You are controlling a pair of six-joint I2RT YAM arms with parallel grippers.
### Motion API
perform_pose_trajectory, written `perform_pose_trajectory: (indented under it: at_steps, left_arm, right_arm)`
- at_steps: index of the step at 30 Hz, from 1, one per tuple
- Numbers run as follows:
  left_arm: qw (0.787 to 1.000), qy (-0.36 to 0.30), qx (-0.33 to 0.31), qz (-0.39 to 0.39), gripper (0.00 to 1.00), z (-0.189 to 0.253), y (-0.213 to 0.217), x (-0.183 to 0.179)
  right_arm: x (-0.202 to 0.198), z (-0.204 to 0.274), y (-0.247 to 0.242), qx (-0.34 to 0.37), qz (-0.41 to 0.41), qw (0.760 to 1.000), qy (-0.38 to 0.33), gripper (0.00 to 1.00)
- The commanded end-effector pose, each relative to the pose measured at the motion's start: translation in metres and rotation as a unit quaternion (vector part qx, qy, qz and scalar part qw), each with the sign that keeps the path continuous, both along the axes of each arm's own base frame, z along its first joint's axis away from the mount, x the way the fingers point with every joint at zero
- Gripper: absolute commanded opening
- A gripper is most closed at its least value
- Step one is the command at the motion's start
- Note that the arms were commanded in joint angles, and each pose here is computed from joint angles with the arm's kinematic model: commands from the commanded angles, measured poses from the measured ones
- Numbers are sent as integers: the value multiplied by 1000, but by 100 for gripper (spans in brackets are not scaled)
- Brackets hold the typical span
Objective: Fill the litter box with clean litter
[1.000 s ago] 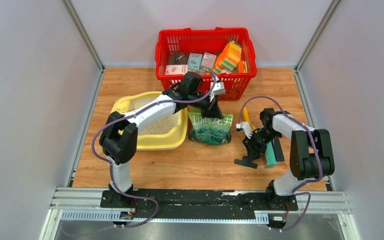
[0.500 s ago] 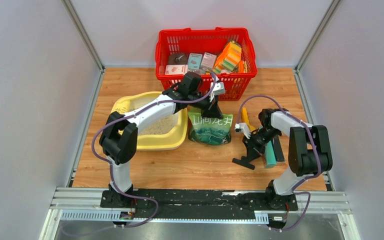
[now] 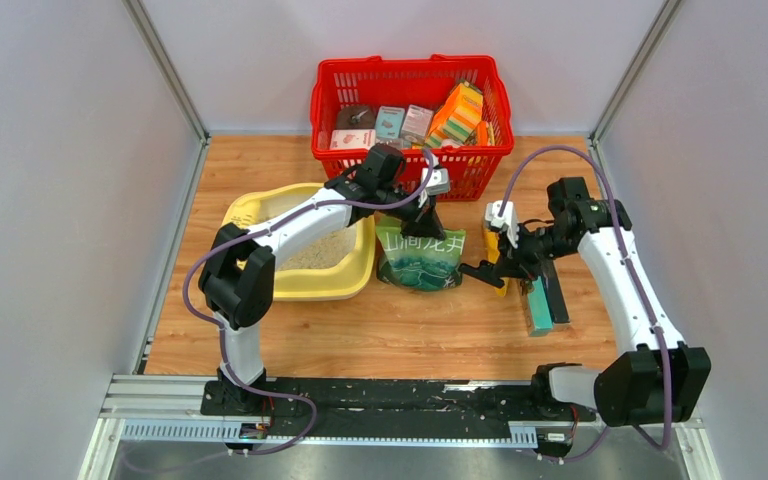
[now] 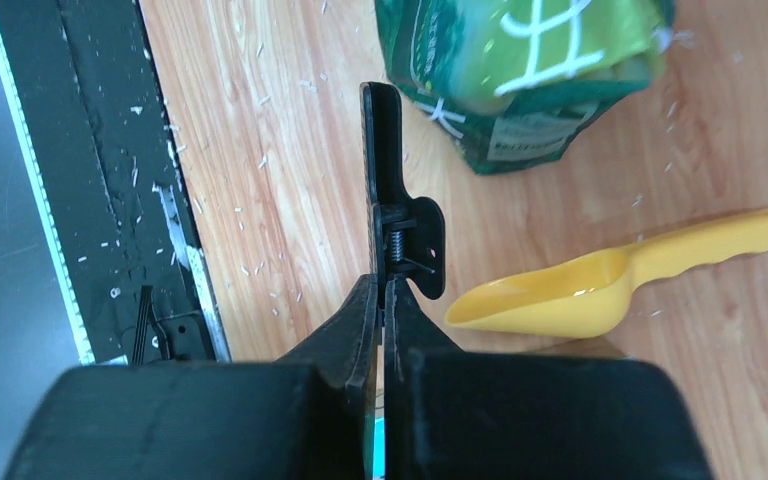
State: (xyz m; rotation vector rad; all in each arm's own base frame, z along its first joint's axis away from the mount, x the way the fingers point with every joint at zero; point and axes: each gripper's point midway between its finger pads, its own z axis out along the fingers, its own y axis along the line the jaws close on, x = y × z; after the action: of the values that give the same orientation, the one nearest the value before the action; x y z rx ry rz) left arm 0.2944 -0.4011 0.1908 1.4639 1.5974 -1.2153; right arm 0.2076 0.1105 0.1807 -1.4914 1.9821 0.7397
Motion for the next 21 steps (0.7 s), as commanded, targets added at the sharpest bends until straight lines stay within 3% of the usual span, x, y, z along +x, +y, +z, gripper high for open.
perform_pose_trajectory:
  at_steps: [1,8,15,21]
  left_arm:
    - [1000,-2,19,-23,0,0,13,-11]
    - [999,-4,11,-32,1,6,14,-16]
    - [999,11,3,-40,27,7,12,-21]
    - [999,21,0,-44,35,8,12,-24]
  right_arm:
    - [0,30,15,44,-7,999,10,0]
    - [50,35,13,36,-66,997,-8,0]
    - [75,33,26,38,-93,995,-16,0]
    - [86,26,40,23,-97,995,-31,0]
